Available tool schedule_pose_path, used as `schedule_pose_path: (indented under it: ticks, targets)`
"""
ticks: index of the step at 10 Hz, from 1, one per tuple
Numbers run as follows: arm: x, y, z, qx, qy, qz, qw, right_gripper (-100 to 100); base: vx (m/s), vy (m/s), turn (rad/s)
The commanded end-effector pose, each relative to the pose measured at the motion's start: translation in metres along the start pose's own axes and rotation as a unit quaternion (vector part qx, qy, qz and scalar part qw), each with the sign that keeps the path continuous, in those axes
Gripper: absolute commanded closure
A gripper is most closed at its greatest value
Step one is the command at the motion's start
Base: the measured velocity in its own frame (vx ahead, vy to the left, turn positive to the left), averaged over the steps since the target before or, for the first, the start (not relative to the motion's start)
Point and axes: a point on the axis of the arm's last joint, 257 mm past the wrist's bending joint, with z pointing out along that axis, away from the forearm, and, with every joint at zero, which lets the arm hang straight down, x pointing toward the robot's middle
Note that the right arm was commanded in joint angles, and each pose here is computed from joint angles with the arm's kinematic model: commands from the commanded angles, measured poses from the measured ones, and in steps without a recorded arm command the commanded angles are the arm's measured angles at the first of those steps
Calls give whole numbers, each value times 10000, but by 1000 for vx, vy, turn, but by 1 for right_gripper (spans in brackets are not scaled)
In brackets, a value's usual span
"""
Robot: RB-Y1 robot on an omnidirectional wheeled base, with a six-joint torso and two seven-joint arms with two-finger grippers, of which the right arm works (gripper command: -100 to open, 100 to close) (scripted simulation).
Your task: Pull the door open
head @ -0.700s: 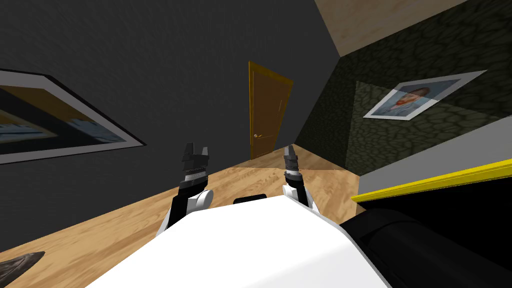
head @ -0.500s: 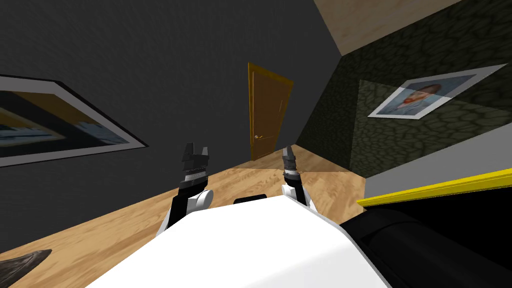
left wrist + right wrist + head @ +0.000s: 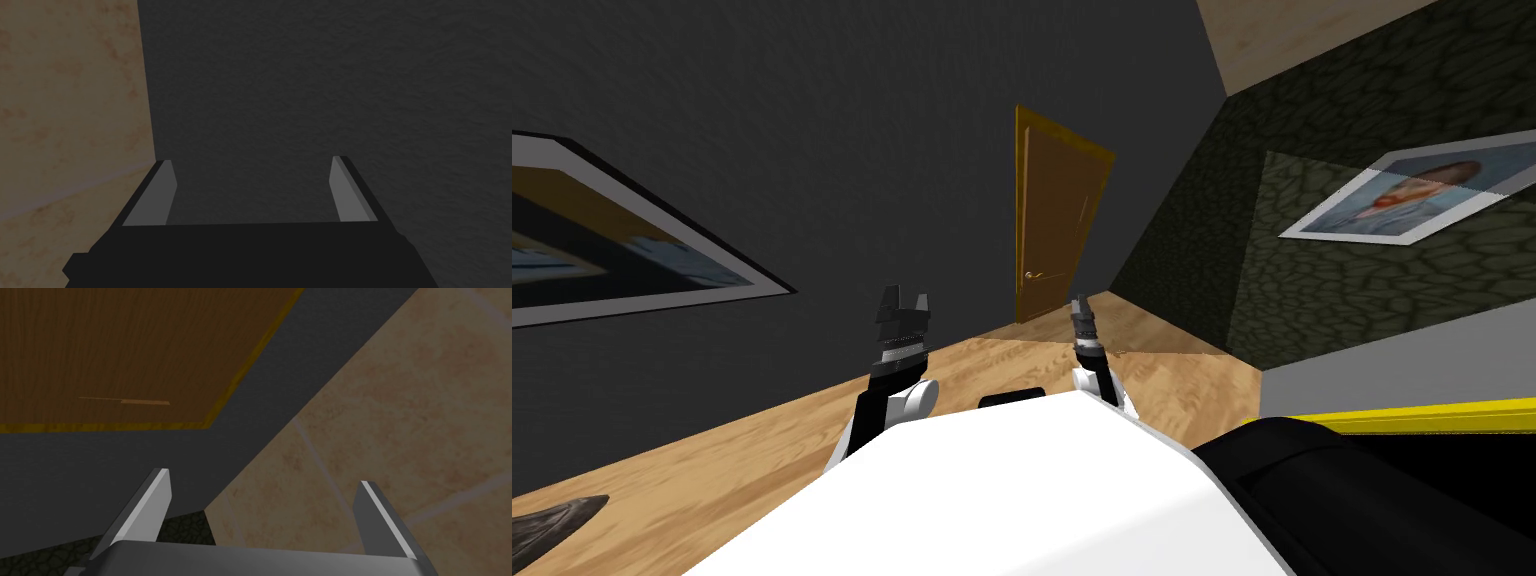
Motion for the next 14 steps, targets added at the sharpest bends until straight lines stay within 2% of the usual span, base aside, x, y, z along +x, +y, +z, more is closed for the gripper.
schedule_pose_path:
  ticks: [1, 7, 14]
  targets:
    - [55, -136, -16, 86, 50, 83, 9999, -100, 95, -31, 56]
    - [232, -600, -79, 444, 241, 388, 9980, -100, 92, -29, 60]
    - [440, -1212, -199, 955, 472, 724, 9917, -100, 97, -43, 70]
